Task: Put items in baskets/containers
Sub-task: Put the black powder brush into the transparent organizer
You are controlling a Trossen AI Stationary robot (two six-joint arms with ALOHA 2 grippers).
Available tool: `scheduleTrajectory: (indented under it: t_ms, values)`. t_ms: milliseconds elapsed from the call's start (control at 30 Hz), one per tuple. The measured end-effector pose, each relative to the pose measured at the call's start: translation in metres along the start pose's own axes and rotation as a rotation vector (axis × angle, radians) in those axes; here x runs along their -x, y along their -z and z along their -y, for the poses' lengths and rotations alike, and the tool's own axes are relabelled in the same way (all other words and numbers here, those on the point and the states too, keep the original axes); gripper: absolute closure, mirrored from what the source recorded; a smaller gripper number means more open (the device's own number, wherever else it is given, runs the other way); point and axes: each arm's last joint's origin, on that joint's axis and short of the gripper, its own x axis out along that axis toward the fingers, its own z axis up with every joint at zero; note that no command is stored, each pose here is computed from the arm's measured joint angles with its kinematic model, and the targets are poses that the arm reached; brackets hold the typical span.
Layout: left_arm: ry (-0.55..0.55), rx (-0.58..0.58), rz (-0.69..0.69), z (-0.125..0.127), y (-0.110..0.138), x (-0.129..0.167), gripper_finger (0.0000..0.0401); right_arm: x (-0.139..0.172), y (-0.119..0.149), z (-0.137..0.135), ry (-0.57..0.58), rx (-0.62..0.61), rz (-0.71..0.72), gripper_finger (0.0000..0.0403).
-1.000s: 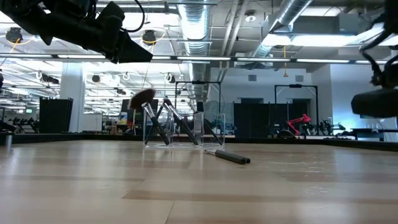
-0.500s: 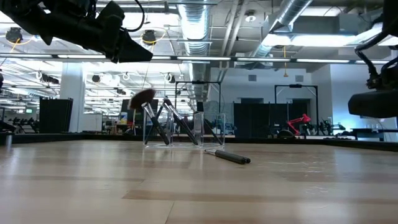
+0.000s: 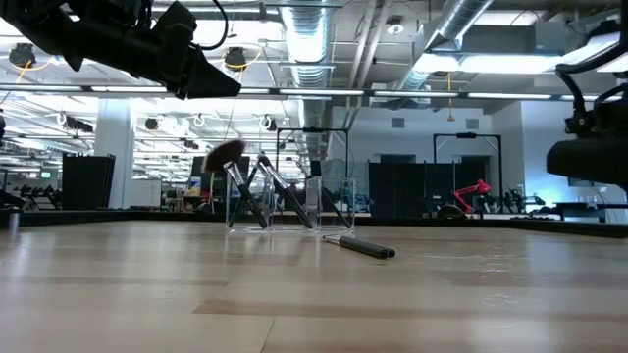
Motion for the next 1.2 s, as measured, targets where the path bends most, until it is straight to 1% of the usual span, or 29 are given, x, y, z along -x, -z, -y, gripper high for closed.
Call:
scheduleTrajectory:
  t_ms: [133,300,367,533,700,800,900,967,1033,1100,1133,1200]
  values:
    - [0.000,0.000,0.000,0.000,0.000,0.000,0.0238,-0.002,-0.003,-0.003,-0.085,-0.007,0.120,0.0273]
    - [0.000,0.000,0.000,0.000,0.000,0.000,0.0238,-0.014,-0.004,0.001,-0.118,-0.011,0.182,0.0280]
    - [0.000,0.000,0.000,0.000,0.000,0.000,0.0238,-0.018,-0.001,0.003,-0.127,0.034,0.225,0.0288]
    - [0.000,0.000,0.000,0.000,0.000,0.000,0.0238,-0.020,0.007,0.007,-0.178,0.197,0.322,0.0304]
    - [-0.001,0.010,0.005,0.000,0.000,0.000,0.0238,-0.023,0.009,0.005,-0.169,0.235,0.327,0.0322]
    - [-0.002,0.013,0.011,0.000,-0.001,0.000,0.0238,-0.025,0.010,0.004,-0.179,0.212,0.344,0.0349]
    - [-0.002,0.013,0.012,0.000,-0.001,0.000,0.0238,-0.017,0.010,0.002,-0.205,0.147,0.355,0.0385]
    - [-0.002,0.014,0.014,0.000,-0.001,0.000,0.0238,-0.007,0.008,-0.001,-0.228,0.124,0.384,0.0391]
    - [-0.003,0.014,0.019,0.000,-0.002,0.000,0.0238,0.010,-0.001,-0.005,-0.274,0.099,0.434,0.0385]
    - [-0.003,0.014,0.019,0.000,-0.002,0.000,0.0238,0.020,-0.010,-0.010,-0.349,0.062,0.517,0.0380]
    - [-0.003,0.015,0.021,0.000,-0.002,0.000,0.0238,0.025,-0.016,-0.014,-0.391,0.054,0.584,0.0381]
    - [-0.004,0.016,0.025,0.000,-0.002,0.000,0.0238,0.038,-0.027,-0.024,-0.524,0.036,0.775,0.0388]
